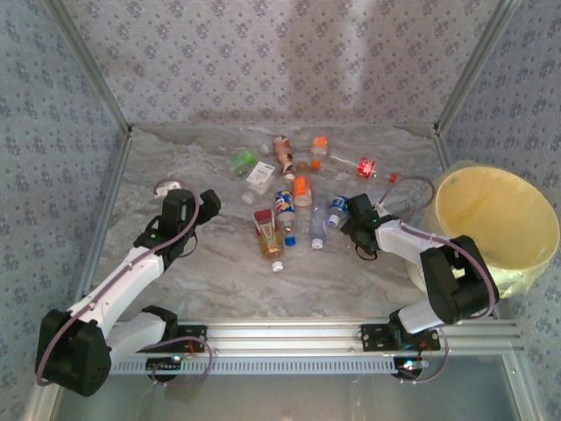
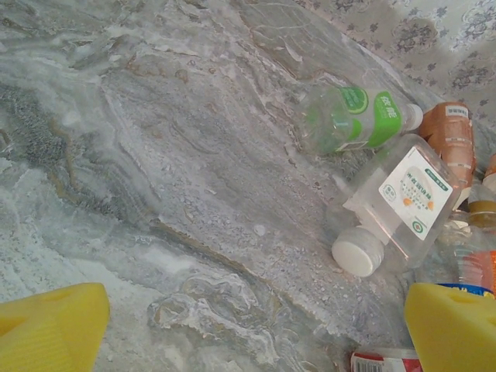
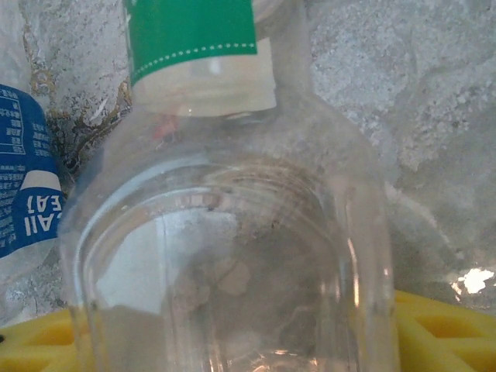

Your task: Put the plastic bottles in the bin

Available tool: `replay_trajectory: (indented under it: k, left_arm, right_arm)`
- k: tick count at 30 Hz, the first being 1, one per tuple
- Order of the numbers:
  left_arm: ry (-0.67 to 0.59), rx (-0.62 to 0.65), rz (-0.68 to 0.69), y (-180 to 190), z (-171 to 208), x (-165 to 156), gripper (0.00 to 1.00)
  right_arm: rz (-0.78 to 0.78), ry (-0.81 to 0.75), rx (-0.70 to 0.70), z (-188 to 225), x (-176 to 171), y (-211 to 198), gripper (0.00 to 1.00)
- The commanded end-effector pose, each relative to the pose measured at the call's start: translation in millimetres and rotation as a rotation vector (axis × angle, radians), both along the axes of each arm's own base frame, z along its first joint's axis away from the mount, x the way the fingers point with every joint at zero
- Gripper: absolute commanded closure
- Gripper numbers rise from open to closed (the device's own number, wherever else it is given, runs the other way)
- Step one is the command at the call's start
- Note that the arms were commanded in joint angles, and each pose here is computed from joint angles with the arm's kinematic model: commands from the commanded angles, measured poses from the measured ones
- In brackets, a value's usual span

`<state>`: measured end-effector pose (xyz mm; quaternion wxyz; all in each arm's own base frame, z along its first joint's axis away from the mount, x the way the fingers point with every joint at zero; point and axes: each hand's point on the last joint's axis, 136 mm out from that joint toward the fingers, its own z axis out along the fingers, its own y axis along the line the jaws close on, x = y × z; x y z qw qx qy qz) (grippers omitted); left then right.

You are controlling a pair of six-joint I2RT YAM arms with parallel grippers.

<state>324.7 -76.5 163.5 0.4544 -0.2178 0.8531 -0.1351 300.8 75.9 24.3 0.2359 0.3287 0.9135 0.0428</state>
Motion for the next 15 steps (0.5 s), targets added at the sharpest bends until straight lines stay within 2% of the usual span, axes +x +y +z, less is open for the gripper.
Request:
replay_trajectory:
  k: [1,7,15]
  left_arm:
    - [0.003,-0.008,0.013,1.7,-0.8,1.0,0.02]
    - [0.007,-0.007,0.012,1.7,-1.5,1.1,0.02]
    - [0.007,0.003,0.010,0.6,-1.6,5.1,0.02]
  right_arm:
    - [0.034,-0.016,-0.005,-3.9,3.2,0.5,0.35]
    - [0.118,-0.092,-0.072,17.0,11.7,4.9,0.46]
    - [0.236,-0.295,-0.140,82.1,24.8,26.2,0.53]
